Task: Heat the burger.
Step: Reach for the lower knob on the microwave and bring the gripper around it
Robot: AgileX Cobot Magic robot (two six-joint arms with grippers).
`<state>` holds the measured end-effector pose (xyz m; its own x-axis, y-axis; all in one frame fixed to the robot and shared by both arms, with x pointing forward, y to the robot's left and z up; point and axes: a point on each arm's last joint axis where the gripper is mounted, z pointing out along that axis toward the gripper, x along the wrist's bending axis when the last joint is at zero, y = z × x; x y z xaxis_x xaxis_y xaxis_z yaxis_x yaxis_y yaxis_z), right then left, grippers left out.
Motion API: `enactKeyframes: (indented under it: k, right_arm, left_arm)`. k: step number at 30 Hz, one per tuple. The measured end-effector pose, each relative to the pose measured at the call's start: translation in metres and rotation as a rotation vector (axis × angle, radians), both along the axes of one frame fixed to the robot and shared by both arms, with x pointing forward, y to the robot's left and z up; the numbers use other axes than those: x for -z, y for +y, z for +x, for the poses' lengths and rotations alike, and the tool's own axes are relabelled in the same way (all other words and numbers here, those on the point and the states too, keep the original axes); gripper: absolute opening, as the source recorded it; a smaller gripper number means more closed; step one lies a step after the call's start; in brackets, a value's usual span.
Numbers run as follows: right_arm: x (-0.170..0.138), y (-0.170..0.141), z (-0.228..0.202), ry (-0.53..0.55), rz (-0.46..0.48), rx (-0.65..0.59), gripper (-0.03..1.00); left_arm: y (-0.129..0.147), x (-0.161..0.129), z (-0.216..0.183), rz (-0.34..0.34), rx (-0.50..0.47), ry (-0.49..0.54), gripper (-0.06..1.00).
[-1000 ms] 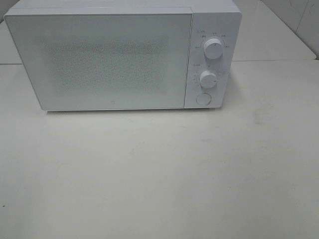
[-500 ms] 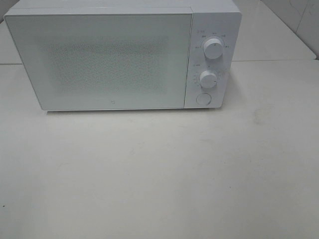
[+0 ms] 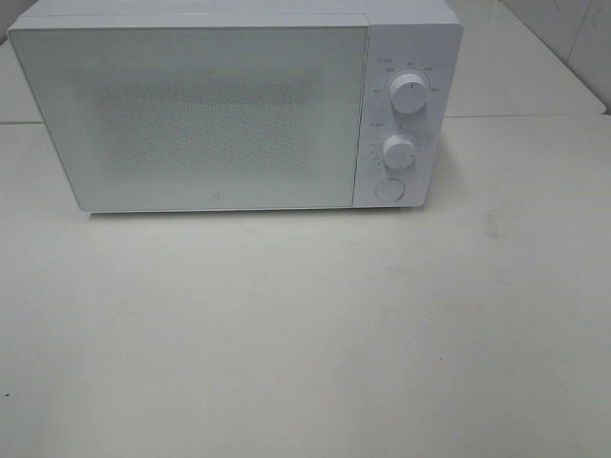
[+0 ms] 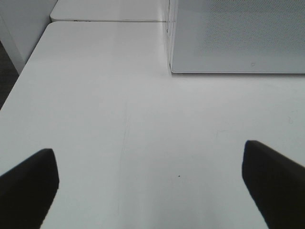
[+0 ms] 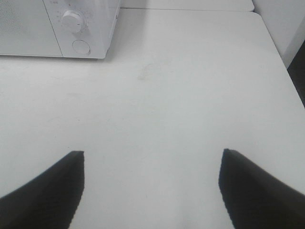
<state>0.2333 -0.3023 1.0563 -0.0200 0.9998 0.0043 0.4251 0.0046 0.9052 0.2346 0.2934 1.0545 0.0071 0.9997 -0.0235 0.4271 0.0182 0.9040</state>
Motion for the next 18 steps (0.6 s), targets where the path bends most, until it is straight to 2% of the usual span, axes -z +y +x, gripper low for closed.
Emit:
enactKeyframes:
  k: [9, 18]
  right_arm:
    - [-0.015, 0.000, -0.003, -0.053, 0.004, -0.001, 0.77]
    - [-0.028, 0.002, 0.023, -0.047, 0.002, -0.006, 0.77]
  left_arm:
    - [0.000, 0.000, 0.000, 0.000, 0.000, 0.000, 0.97]
    - [0.000, 0.000, 0.000, 0.000, 0.000, 0.000, 0.97]
